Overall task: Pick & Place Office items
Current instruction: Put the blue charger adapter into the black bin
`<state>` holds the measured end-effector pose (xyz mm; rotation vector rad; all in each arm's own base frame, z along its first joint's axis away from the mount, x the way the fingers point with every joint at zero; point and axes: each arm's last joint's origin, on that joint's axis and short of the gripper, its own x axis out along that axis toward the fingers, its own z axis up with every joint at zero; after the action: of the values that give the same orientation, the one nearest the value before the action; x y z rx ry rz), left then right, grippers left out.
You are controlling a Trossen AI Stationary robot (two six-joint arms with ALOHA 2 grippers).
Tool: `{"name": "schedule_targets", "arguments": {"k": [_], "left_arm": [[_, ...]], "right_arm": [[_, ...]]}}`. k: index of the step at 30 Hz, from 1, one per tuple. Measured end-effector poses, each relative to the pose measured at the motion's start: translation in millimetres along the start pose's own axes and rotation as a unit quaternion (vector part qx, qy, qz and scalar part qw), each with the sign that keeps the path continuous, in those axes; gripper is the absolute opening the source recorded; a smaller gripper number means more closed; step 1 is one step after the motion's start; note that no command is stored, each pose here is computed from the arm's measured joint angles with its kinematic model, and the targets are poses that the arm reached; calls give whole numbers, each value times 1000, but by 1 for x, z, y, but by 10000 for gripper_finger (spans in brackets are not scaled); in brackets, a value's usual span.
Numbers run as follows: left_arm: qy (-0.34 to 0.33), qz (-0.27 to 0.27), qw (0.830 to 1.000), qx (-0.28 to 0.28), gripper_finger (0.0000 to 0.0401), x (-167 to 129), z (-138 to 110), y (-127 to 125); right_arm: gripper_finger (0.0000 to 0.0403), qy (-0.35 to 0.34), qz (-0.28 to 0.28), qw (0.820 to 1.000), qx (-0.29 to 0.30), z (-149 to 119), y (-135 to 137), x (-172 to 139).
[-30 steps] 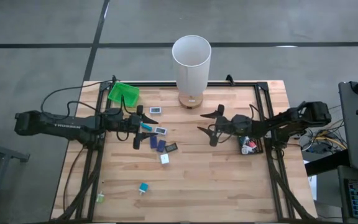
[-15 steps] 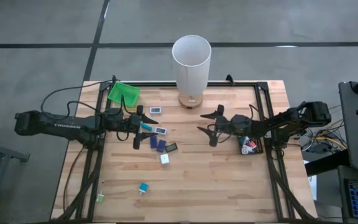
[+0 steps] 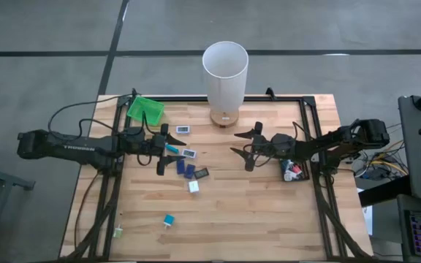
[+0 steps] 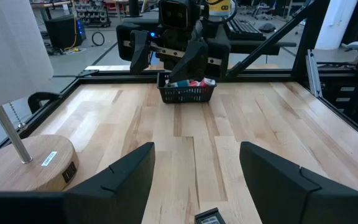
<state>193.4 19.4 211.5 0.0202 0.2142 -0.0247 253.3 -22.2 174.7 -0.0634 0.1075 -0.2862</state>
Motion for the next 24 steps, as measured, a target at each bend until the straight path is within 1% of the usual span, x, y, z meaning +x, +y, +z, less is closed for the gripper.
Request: {"name": "schedule_targets", "arguments": {"k": [12,20,21,22,24], "left_arm": [[4,3,1000,-3,243,0,-1,0],[2,4,1000,5,243,0,0,0],[0,5,1000,-2,243,0,0,1],[-1,6,1000,-21,243,0,0,1],[13,6,996,-90,243,0,-2,0]], "right_arm": [[260,0,-1,1000,0,0,0,0],[268,0,-1,1000,0,0,0,0],[269,0,-1,1000,0,0,0,0],[270,0,-1,1000,0,0,0,0],[272,0,-1,1000,0,0,0,0]]}}
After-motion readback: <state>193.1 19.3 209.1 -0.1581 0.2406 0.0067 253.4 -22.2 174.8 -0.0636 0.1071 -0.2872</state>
